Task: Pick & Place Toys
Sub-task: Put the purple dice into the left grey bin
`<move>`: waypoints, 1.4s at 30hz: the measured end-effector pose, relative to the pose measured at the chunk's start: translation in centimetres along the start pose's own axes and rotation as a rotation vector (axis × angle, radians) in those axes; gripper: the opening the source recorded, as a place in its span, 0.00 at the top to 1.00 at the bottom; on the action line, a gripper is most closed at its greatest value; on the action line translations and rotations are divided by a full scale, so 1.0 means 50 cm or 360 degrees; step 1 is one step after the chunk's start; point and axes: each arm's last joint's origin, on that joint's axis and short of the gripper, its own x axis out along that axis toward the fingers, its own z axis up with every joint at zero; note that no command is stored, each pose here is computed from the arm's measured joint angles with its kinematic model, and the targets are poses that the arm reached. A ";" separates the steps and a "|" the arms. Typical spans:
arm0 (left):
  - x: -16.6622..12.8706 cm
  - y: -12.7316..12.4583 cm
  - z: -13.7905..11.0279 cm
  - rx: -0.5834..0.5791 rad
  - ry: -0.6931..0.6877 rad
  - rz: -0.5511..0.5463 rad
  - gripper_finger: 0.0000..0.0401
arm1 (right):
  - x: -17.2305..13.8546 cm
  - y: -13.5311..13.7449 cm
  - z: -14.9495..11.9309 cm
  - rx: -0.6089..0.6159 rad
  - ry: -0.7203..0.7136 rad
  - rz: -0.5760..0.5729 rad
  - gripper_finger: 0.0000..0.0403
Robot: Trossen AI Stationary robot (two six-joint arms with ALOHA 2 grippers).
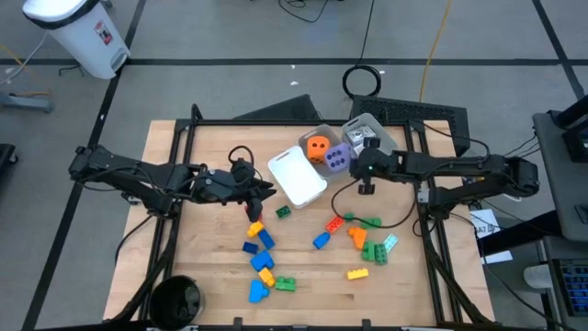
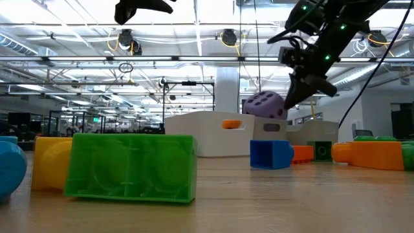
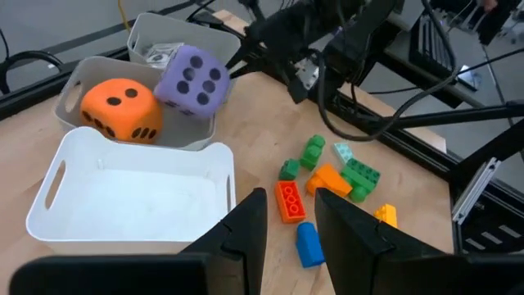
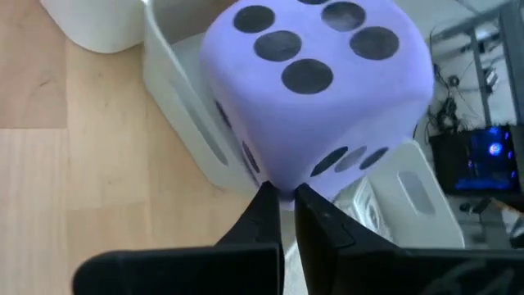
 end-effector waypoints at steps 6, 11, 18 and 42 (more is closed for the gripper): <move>0.000 0.000 0.000 0.0010 0.0000 -0.0002 0.72 | 0.016 0.005 0.016 -0.0065 -0.0123 0.0089 1.00; 0.000 0.000 0.000 0.0018 0.0007 -0.0009 0.72 | 0.016 0.007 0.012 -0.0149 -0.0097 0.0115 1.00; 0.000 0.000 -0.001 0.0044 0.0009 -0.0009 0.72 | 0.016 0.009 0.004 -0.0168 -0.0038 0.0139 1.00; 0.000 0.000 -0.001 0.0051 0.0009 0.0000 0.72 | 0.099 -0.011 0.014 0.0181 -0.0116 0.0180 1.00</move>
